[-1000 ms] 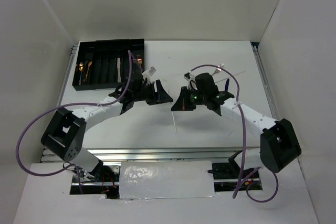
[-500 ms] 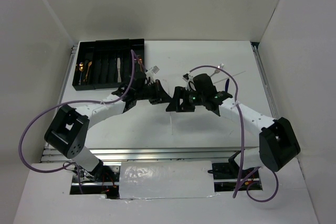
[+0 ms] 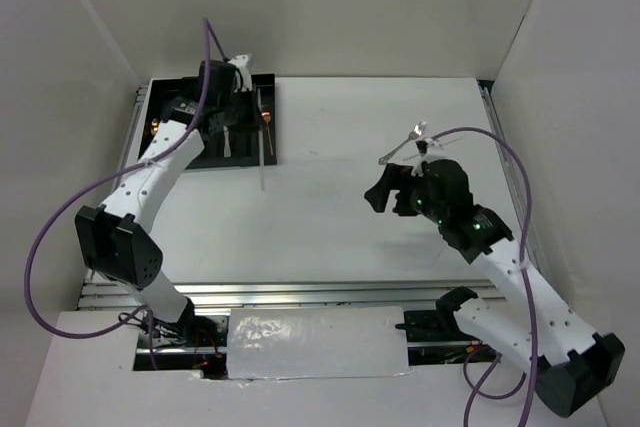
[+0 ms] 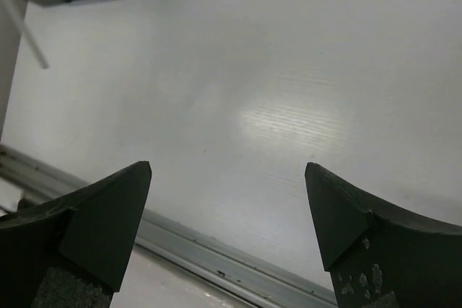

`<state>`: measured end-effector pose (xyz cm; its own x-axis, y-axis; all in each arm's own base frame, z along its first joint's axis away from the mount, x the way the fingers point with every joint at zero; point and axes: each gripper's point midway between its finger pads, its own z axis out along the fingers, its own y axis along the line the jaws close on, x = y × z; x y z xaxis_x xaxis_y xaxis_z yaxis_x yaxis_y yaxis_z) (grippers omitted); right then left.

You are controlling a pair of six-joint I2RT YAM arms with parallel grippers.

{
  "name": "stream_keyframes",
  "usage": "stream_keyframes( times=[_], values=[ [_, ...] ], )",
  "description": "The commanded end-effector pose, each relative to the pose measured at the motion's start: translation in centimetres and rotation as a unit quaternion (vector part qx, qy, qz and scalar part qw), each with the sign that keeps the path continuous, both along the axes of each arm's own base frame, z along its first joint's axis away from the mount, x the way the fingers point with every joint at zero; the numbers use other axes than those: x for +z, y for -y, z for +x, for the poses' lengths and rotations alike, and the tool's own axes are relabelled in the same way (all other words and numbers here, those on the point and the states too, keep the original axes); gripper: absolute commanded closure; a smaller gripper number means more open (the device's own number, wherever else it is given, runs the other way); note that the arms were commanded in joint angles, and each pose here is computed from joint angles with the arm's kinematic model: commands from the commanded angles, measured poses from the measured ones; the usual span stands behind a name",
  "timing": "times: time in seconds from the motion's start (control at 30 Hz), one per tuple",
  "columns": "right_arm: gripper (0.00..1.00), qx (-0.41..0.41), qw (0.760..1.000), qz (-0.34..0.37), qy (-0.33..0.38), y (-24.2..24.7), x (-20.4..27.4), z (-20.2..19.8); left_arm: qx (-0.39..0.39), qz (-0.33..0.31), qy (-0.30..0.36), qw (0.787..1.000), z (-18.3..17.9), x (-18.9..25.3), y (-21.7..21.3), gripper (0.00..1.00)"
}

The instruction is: Sort the eating utensils into containers

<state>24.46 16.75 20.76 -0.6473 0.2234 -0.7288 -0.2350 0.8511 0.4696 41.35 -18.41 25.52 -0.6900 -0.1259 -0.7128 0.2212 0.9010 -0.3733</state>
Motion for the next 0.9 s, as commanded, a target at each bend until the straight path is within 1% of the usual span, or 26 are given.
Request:
stream_keyframes(
  times=[0.0,0.07,0.1,0.17,0.2,0.23,0.27,0.3,0.33,0.37,0.4,0.43,0.47,0.5,0.57,0.63,0.67,0.77,0.8,0.87],
  values=[
    [0.04,-0.095,0.994,-0.055,-0.013,4.9,-2.7,-0.6,0.054,0.156,-0.012,0.986,0.1,-0.6,-8.2,1.00],
    [0.04,-0.102,0.994,-0.037,-0.002,5.2,-2.2,-0.8,0.060,0.175,0.001,0.983,0.9,0.5,-9.8,1.00],
    [0.03,-0.108,0.994,-0.032,-0.006,5.5,-2.5,-0.8,0.068,0.197,0.004,0.978,1.3,0.8,-11.5,1.00],
    [0.03,-0.105,0.994,-0.027,-0.019,5.3,-3.0,-0.7,0.086,0.239,0.002,0.967,1.9,1.3,-13.9,1.00],
    [0.03,-0.107,0.994,-0.024,-0.023,5.2,-3.0,-0.6,0.098,0.251,-0.003,0.963,2.2,1.2,-15.4,1.00],
    [0.03,-0.102,0.994,-0.024,-0.035,5.0,-3.5,-0.4,0.100,0.263,-0.019,0.960,2.7,0.4,-16.3,1.00],
    [0.03,-0.102,0.994,-0.024,-0.039,4.9,-3.8,-0.4,0.109,0.270,-0.006,0.957,3.5,1.6,-17.2,1.00],
    [0.03,-0.092,0.995,-0.017,-0.039,4.4,-3.7,-0.2,0.118,0.271,-0.011,0.955,4.0,1.6,-18.7,1.00],
    [0.03,-0.086,0.995,-0.014,-0.048,4.1,-4.1,-0.2,0.107,0.271,-0.014,0.956,5.1,1.3,-19.9,1.00],
    [0.03,-0.084,0.995,-0.012,-0.049,3.9,-4.1,-0.1,0.100,0.277,-0.015,0.955,5.7,1.2,-19.9,1.00],
    [0.03,-0.081,0.996,-0.010,-0.048,3.7,-4.1,0.0,0.094,0.266,-0.021,0.959,6.3,0.8,-20.2,1.00],
    [0.03,-0.079,0.996,-0.009,-0.049,3.6,-4.1,0.2,0.097,0.261,-0.040,0.959,7.3,-0.9,-21.5,1.00],
    [0.03,-0.075,0.996,-0.009,-0.052,3.5,-4.2,0.3,0.101,0.254,-0.032,0.961,8.1,-0.3,-21.8,1.00],
    [0.03,-0.073,0.996,-0.009,-0.052,3.4,-4.2,0.4,0.096,0.240,-0.044,0.965,8.9,-1.8,-22.3,1.00],
    [0.03,-0.065,0.996,-0.007,-0.060,3.0,-4.3,0.4,0.102,0.225,-0.025,0.969,10.4,-1.8,-22.7,1.00],
    [0.03,-0.061,0.996,-0.007,-0.067,2.9,-4.5,0.5,0.099,0.202,-0.023,0.974,11.3,-3.1,-22.1,1.00],
    [0.03,-0.059,0.996,-0.006,-0.070,2.8,-4.7,0.5,0.104,0.201,-0.003,0.974,12.3,-2.9,-22.3,1.00],
    [0.03,-0.058,0.995,-0.006,-0.076,2.6,-4.8,0.7,0.101,0.201,-0.004,0.974,13.5,-4.2,-22.1,1.00],
    [0.03,-0.058,0.995,-0.008,-0.081,2.6,-5.0,0.8,0.100,0.203,-0.016,0.974,14.0,-5.6,-22.2,1.00],
    [0.03,-0.059,0.995,-0.007,-0.084,2.6,-5.2,0.8,0.100,0.204,-0.013,0.974,14.7,-5.8,-22.1,1.00]
  ],
)
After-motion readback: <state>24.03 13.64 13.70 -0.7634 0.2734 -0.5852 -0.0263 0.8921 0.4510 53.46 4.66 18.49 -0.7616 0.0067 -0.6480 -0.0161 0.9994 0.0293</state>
